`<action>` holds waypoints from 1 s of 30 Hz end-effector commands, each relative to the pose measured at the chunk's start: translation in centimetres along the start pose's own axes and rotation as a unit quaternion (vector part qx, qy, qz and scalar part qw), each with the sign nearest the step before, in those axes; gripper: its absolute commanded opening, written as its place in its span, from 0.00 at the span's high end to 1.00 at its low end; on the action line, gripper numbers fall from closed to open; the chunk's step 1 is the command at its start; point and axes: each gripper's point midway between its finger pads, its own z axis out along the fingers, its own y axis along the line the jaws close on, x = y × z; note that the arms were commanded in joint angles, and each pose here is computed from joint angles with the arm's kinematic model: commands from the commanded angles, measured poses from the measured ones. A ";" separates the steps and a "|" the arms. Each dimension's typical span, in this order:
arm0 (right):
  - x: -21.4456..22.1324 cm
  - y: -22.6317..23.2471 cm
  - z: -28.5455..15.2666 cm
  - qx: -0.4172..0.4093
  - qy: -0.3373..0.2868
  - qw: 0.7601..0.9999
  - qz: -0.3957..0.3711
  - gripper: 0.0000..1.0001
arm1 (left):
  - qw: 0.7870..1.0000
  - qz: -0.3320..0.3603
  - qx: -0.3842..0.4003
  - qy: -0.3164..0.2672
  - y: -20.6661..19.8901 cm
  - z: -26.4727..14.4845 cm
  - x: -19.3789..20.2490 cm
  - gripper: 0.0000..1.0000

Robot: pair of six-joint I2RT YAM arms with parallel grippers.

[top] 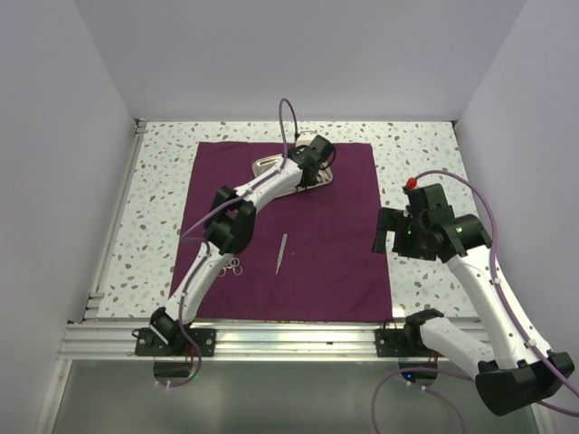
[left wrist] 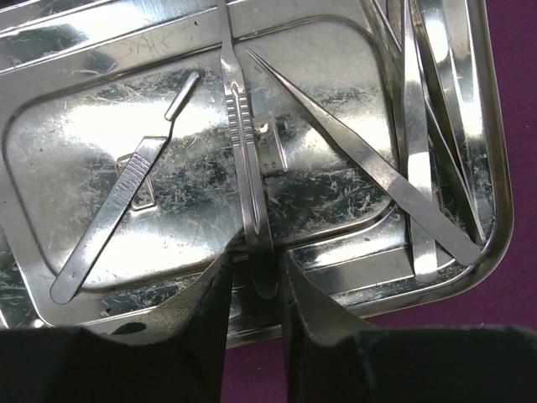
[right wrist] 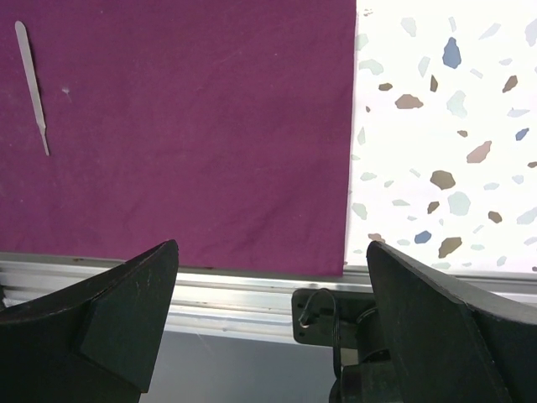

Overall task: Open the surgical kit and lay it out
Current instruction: Pick up the medical item from the container.

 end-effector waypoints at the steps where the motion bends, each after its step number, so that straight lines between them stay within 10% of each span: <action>1: -0.7 0.7 -0.6 -0.014 -0.012 1.000 -0.024 0.02 | 0.991 0.046 -0.070 0.107 4.2 3.3 7.8 0.69; 12: -0.7 1.1 -0.4 -0.015 -0.008 0.999 -0.035 0.01 | 0.991 0.045 -0.015 0.124 2.2 3.9 8.7 1.00; 30: -0.9 1.9 -0.8 -0.039 -0.018 0.999 -0.032 0.02 | 0.999 0.009 0.044 0.000 2.6 -5.9 -3.4 1.00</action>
